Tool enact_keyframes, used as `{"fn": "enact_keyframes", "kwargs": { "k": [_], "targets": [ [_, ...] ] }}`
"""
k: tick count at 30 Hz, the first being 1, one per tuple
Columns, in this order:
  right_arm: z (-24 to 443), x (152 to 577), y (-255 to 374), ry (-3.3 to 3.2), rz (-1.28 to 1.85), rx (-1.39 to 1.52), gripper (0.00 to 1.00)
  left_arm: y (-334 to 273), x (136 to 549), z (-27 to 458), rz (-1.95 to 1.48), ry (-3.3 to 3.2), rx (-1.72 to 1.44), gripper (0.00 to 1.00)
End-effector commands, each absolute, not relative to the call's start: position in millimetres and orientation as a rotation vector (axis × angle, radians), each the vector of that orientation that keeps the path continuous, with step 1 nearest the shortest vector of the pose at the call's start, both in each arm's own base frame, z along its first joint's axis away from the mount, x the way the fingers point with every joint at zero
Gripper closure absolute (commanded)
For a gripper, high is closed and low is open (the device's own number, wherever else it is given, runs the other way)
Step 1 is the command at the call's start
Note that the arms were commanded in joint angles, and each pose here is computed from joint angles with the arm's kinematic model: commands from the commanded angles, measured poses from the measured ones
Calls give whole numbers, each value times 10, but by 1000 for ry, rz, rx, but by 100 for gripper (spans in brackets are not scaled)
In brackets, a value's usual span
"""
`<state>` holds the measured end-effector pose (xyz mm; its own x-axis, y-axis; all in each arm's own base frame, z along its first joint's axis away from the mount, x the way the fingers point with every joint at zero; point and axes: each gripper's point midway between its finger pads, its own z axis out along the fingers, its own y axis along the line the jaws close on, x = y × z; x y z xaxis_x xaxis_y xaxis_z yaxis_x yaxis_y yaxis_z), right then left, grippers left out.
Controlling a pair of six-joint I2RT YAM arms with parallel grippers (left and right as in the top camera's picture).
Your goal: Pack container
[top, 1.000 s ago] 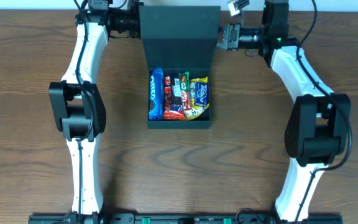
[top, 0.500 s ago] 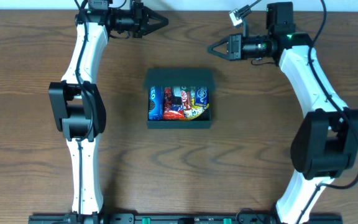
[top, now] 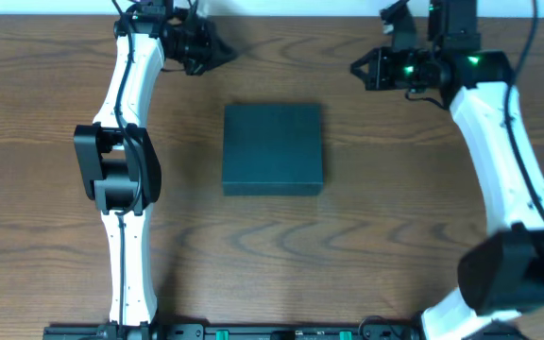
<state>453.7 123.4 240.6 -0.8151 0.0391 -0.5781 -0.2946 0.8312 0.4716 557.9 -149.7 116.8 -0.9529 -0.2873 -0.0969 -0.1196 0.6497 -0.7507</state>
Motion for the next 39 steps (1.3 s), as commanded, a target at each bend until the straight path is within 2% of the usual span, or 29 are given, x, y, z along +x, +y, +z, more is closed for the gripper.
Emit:
{"fn": "enact_keyframes", "kwargs": {
  "k": [1,7,14,16,18,19,20,26,27,28,30,37,39],
  "targets": [
    [2695,4507,886,2382,487,-91,98,-1187,5595,1346,-817,2673,-353,94],
    [3144,4301,791,2268,367,-209,98,-1035,5339,1696,-517,2698,-271,94],
    [3425,4176,779,2185,330,-273,97,-1164,4856,2571,-368,2608,-26,94],
    [3438,4167,780,2180,326,-282,88,-1196,4710,2756,-351,2589,-7,94],
    [3435,4164,780,2182,326,-282,83,-1232,4581,2880,-358,2583,10,94],
    [3431,4161,780,2184,327,-282,73,-1245,4514,2924,-359,2586,17,94],
    [3430,4160,781,2185,327,-282,66,-1254,4435,2962,-362,2594,23,94],
    [3496,4049,917,2169,423,-330,65,-1260,3884,3092,-354,2688,56,94],
    [3507,4020,954,2166,449,-343,60,-1253,3786,3132,-349,2697,64,94],
    [3516,3987,978,2167,466,-351,50,-1240,3704,3176,-341,2699,69,94],
    [3490,3899,1017,2189,490,-363,53,-1175,3556,3255,-300,2700,79,94],
    [3588,3366,1168,2183,456,-572,80,-960,2746,3710,-106,2613,239,94],
    [3647,3163,1178,2178,417,-608,99,-892,2401,3853,-120,2549,277,94]
  ]
}}
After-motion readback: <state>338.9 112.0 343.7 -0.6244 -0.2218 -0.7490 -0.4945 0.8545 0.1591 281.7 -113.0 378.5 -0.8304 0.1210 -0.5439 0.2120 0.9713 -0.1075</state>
